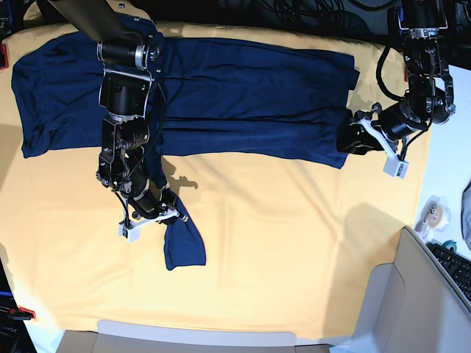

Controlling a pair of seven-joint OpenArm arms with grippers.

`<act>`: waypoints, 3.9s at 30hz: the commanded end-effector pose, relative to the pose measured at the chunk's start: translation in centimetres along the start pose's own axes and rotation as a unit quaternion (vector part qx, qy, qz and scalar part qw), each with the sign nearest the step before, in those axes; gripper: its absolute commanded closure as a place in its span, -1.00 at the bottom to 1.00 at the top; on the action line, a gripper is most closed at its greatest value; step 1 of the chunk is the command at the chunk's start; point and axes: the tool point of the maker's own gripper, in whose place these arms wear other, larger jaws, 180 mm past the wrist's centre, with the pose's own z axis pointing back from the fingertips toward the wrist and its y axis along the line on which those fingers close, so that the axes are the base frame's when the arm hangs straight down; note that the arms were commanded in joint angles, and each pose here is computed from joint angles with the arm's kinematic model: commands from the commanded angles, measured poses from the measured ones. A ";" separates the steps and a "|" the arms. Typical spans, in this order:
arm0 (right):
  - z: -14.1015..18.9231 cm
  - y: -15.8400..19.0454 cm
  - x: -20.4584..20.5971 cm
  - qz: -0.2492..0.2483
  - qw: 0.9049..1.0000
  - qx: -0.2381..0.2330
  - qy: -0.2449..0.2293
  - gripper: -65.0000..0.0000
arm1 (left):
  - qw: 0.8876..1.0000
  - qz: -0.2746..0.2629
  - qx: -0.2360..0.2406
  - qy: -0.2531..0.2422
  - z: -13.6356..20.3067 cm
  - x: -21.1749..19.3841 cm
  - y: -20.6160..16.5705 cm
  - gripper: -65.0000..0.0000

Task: Fold the T-shirt properly
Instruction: 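Lift the sleeve and carry it across the shirt toward the left gripper, then lay the sleeve along the folded shirt next to the left gripper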

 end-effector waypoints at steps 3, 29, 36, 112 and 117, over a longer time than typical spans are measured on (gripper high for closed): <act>1.8 2.5 2.0 0.035 0.999 0.025 -0.028 1.00 | 1.000 -0.011 -0.003 -0.025 0.5 1.7 -0.1 0.32; 13.9 19.1 -15.1 0.379 0.894 0.232 0.063 1.00 | 1.000 -0.012 -0.002 -0.029 0.6 2.0 0.0 0.32; 13.3 19.8 -18.6 0.396 0.877 0.250 0.107 1.00 | 1.000 -0.012 -0.002 -0.029 0.6 2.0 -0.1 0.32; 8.8 16.5 -19.4 0.170 0.955 0.194 0.147 0.86 | 1.000 -0.011 -0.003 -0.029 0.6 2.0 -0.1 0.31; 9.5 20.5 -21.2 0.221 0.931 0.242 0.163 0.86 | 1.000 -0.011 -0.003 -0.029 0.6 2.0 -0.1 0.31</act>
